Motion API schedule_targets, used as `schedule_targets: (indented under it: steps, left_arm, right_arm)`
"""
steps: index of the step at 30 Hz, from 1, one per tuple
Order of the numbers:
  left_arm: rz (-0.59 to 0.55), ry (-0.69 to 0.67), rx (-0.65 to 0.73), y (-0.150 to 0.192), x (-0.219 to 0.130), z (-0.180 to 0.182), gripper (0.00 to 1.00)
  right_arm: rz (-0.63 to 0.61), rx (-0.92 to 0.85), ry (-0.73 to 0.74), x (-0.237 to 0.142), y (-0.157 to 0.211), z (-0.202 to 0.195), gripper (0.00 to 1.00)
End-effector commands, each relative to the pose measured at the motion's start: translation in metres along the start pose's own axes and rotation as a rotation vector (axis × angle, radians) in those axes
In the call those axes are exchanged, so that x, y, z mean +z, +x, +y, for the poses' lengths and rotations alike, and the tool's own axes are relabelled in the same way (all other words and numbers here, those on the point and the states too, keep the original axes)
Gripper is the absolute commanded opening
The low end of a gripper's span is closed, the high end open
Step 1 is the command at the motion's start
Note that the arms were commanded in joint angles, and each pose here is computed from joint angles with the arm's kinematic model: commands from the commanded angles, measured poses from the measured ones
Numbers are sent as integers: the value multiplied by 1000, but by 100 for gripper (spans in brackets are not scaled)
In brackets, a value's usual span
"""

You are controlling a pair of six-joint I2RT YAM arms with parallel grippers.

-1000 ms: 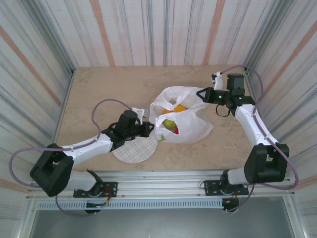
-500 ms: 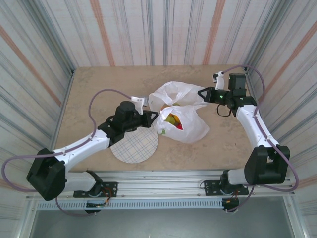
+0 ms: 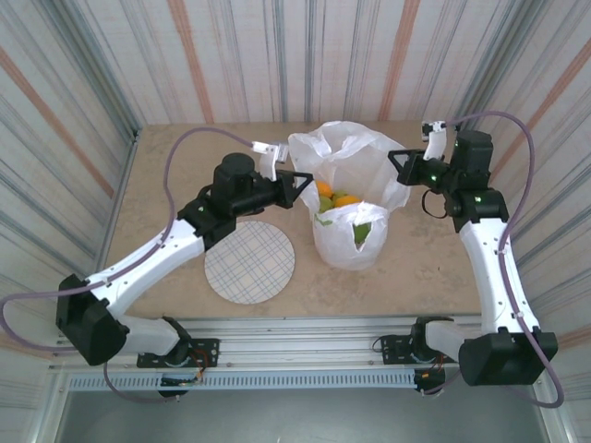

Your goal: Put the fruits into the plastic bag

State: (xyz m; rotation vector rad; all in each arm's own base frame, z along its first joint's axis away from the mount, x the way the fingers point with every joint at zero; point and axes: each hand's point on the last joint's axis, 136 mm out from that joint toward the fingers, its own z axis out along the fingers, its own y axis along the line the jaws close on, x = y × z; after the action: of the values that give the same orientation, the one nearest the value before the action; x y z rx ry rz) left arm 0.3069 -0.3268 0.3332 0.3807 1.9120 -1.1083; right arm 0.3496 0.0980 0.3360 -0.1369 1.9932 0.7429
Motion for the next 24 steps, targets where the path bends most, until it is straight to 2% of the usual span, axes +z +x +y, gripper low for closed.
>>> schedule_targets:
  steps: [1, 9, 16, 24]
  left_arm:
    - [54, -9, 7, 4, 13, 11, 0]
    - [117, -80, -24, 26, 47, 47, 1]
    - [163, -116, -78, 41, 61, 76, 20]
    - [112, -167, 5, 24, 41, 77, 49]
  right_arm:
    - [46, 42, 26, 11, 21, -13, 0]
    - [95, 82, 45, 31, 42, -33, 0]
    - [118, 101, 60, 44, 46, -43, 11]
    - [76, 82, 52, 36, 23, -33, 36]
